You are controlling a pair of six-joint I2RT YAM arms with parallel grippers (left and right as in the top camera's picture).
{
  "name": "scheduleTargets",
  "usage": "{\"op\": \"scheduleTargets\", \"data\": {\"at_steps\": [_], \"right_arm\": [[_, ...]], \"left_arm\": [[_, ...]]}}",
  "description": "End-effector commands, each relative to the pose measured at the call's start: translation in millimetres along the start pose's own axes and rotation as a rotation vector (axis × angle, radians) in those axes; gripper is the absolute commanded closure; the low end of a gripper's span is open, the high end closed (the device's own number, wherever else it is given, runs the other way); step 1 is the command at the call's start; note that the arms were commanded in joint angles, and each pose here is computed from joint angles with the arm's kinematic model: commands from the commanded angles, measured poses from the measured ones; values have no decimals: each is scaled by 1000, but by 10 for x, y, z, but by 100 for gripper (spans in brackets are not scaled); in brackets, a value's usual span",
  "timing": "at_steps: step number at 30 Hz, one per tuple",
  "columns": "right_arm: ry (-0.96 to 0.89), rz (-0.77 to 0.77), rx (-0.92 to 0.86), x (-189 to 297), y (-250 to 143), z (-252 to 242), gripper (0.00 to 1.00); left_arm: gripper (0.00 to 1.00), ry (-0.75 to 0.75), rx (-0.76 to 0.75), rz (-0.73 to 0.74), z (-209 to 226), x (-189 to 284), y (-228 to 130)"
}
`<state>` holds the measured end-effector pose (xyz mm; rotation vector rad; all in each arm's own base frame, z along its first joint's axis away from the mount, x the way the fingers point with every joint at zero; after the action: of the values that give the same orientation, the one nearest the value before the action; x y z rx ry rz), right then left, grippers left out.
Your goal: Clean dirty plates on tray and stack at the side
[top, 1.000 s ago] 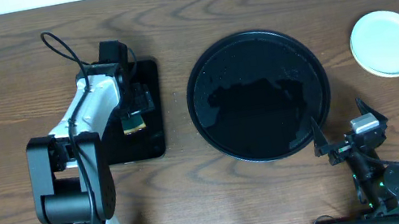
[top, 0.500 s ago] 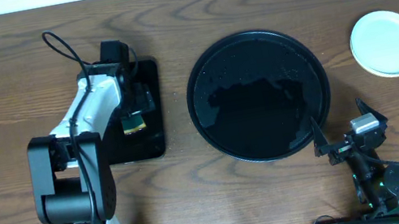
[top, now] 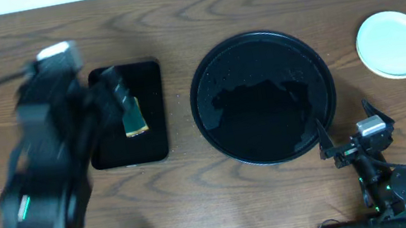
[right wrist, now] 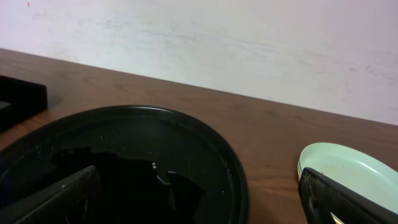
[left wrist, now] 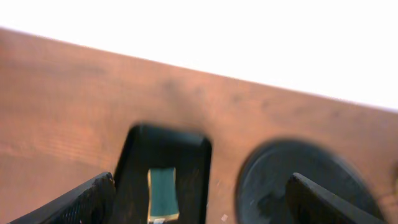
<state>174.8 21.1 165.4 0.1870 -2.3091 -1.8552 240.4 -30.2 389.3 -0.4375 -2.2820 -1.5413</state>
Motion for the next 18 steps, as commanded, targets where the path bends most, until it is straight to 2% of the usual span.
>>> {"op": "scheduleTargets", "data": {"at_steps": [1, 5, 10, 14, 18], "right_arm": [[-17, 4, -12, 4, -10, -25, 1], [-17, 4, -12, 4, -10, -25, 1], [-17, 4, -12, 4, -10, -25, 1], [-17, 4, -12, 4, -10, -25, 1], [-17, 4, -12, 4, -10, -25, 1]], "left_arm": [[12, 2, 19, -202, 118, 724, 107], [12, 27, 28, -217, 365, 1328, -221], [12, 40, 27, -199, 610, 1728, -679], [12, 24, 90, -238, 752, 1776, -972], [12, -4, 227, -273, 836, 1440, -1223]]}}
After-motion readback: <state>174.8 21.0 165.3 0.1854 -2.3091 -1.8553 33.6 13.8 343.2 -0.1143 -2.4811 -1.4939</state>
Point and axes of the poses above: each gripper's point midway between its finger pads, its own x axis back along the fingers, its own z axis along the line the jaws close on, y = z × x, the point moved 7 cm from there along x, back along the fingers, and after that the axes turned 8 degrees about x, right-handed, at the moved point
